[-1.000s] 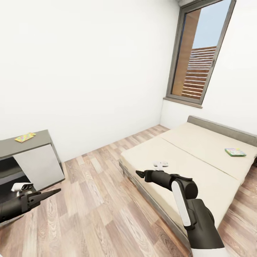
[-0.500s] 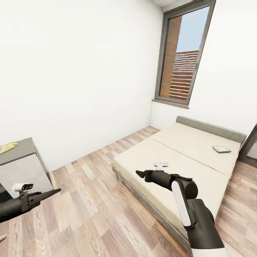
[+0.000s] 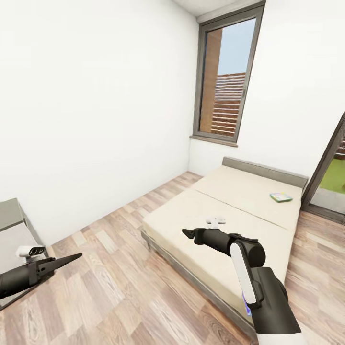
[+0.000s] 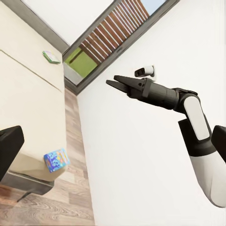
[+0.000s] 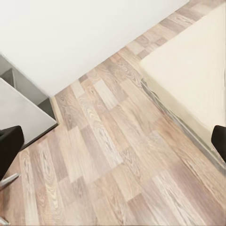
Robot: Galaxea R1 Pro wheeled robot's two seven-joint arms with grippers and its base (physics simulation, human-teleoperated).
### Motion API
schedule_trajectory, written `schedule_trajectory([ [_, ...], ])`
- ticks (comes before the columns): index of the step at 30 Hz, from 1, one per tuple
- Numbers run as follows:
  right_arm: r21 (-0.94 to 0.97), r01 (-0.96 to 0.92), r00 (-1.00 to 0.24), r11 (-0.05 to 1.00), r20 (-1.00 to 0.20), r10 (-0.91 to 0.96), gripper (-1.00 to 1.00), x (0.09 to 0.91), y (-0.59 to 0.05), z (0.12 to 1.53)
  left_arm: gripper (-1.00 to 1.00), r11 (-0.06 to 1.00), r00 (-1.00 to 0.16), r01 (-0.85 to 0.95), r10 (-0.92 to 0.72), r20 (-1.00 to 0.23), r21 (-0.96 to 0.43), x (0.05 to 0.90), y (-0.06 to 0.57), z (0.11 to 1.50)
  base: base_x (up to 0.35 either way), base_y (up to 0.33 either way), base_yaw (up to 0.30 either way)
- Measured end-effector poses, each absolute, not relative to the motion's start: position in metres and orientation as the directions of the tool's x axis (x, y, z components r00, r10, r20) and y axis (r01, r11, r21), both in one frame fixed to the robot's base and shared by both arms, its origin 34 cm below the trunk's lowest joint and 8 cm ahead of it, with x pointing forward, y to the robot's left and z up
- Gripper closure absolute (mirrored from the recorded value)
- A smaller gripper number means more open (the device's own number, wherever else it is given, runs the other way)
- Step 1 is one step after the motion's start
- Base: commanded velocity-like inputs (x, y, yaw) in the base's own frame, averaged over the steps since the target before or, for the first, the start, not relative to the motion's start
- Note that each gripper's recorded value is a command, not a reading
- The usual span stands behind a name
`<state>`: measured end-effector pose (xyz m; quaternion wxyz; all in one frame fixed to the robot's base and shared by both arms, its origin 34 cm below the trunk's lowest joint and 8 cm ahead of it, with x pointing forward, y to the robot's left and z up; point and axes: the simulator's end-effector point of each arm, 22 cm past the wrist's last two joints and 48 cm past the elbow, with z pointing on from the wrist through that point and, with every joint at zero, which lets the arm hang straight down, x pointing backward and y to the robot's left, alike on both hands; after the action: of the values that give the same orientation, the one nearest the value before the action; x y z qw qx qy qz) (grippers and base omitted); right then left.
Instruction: Put all the toys in the child's room - the three board games (two on the bed and one on the table), the two jigsaw puzzles on the table, and the tennis ball on the table - inside the toy box on the table in the child's room.
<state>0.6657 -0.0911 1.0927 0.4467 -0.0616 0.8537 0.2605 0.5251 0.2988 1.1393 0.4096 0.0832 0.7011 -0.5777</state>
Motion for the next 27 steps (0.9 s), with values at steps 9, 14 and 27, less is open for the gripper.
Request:
schedule_trajectory([
  [9, 0.387, -0.341, -0.587, 0.857, -0.8, 0.127, -1.0, 0.665, -0.091, 1.098, -1.0, 0.319, -0.644, 0.598, -0.356, -0.677, -0.735, 0.524, 0.299, 1.144, 0.115, 0.134, -0.213],
  [14, 0.386, -0.341, -0.586, 0.857, -0.8, 0.127, -1.0, 0.664, -0.091, 1.097, -1.0, 0.318, -0.64, 0.602, -0.357, -0.681, -0.732, 0.523, 0.299, 1.146, 0.116, 0.166, -0.213],
  [27, 0.379, -0.346, -0.57, 0.858, -0.812, 0.128, -1.0, 0.664, -0.091, 1.106, -1.0, 0.319, -0.629, 0.613, -0.357, -0.691, -0.723, 0.52, 0.299, 1.152, 0.117, 0.023, -0.19],
])
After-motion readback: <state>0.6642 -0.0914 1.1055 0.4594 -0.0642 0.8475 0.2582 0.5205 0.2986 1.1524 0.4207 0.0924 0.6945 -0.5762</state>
